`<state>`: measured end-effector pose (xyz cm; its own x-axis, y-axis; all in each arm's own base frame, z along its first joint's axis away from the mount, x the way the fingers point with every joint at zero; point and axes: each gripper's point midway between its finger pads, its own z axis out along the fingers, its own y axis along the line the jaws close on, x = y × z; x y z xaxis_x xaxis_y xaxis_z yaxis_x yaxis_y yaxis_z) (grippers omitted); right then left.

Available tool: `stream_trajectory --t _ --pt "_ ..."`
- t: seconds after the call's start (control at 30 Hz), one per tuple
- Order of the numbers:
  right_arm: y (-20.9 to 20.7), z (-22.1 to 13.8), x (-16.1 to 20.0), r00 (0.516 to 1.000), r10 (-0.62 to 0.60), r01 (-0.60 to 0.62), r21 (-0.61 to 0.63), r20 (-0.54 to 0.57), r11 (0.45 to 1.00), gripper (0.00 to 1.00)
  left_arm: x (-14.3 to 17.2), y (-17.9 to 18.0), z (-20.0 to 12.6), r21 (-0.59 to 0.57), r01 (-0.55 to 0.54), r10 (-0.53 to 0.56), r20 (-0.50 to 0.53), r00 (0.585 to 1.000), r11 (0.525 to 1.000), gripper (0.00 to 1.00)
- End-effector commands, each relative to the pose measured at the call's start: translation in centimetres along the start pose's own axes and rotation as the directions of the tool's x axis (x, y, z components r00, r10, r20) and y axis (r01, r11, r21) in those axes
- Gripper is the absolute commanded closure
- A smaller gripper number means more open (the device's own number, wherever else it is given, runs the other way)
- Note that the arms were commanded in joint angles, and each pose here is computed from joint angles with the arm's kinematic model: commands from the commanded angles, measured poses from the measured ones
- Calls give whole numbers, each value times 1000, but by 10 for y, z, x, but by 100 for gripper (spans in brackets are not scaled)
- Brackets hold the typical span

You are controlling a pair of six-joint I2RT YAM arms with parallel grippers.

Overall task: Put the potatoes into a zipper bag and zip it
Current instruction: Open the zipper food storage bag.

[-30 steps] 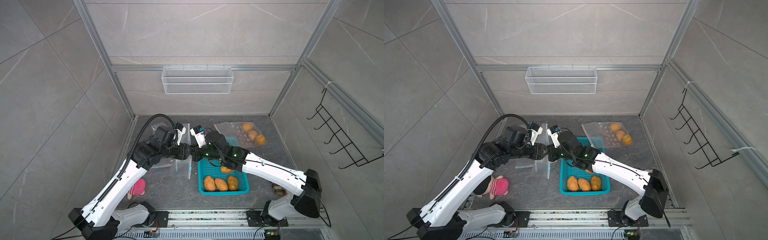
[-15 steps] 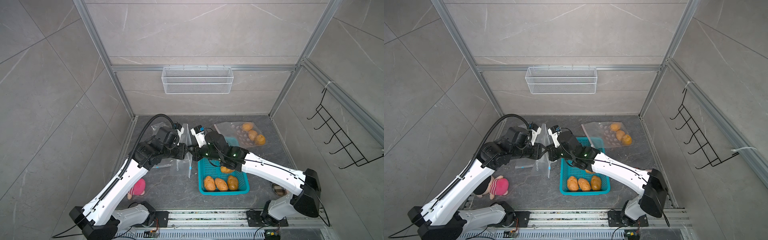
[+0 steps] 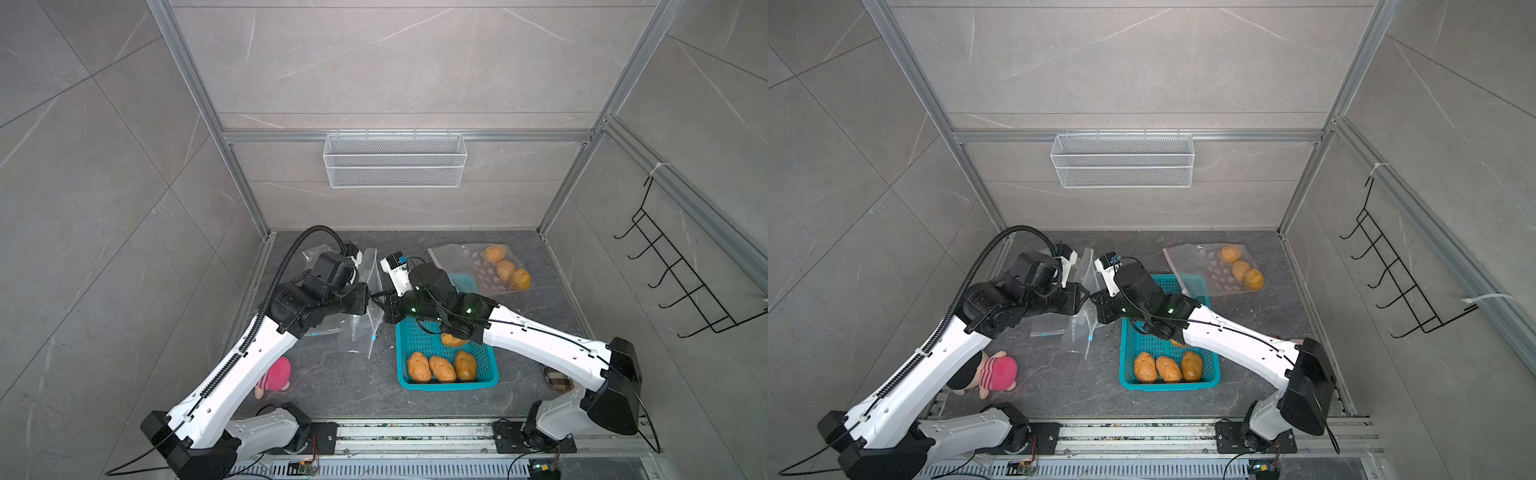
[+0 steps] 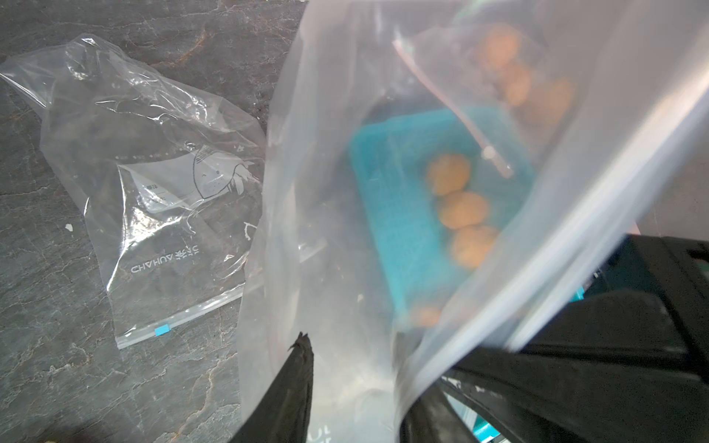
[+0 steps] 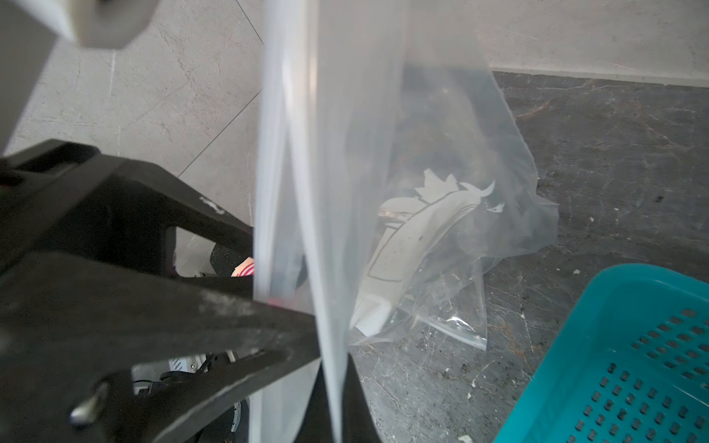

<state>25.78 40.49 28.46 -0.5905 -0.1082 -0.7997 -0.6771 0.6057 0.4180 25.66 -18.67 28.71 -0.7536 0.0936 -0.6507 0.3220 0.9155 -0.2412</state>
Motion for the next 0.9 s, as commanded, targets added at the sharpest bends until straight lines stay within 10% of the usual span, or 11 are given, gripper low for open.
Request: stream_trajectory --t 0.0,0.5,0.7,0.87 --pt "7 0 -2 1000 -21 21 -14 -7 1000 100 -11 -10 6 46 18 -19 29 999 999 64" --pt "1 -4 -4 999 -45 45 19 1 999 100 -11 0 -6 -4 -5 5 46 999 1000 100" --pt "29 -28 -26 985 -169 170 -71 20 983 44 -22 16 -44 -112 -75 82 57 995 991 100" --pt "31 -71 -48 952 -272 278 -24 140 960 29 -30 78 -94 -485 -186 189 -43 981 855 100"
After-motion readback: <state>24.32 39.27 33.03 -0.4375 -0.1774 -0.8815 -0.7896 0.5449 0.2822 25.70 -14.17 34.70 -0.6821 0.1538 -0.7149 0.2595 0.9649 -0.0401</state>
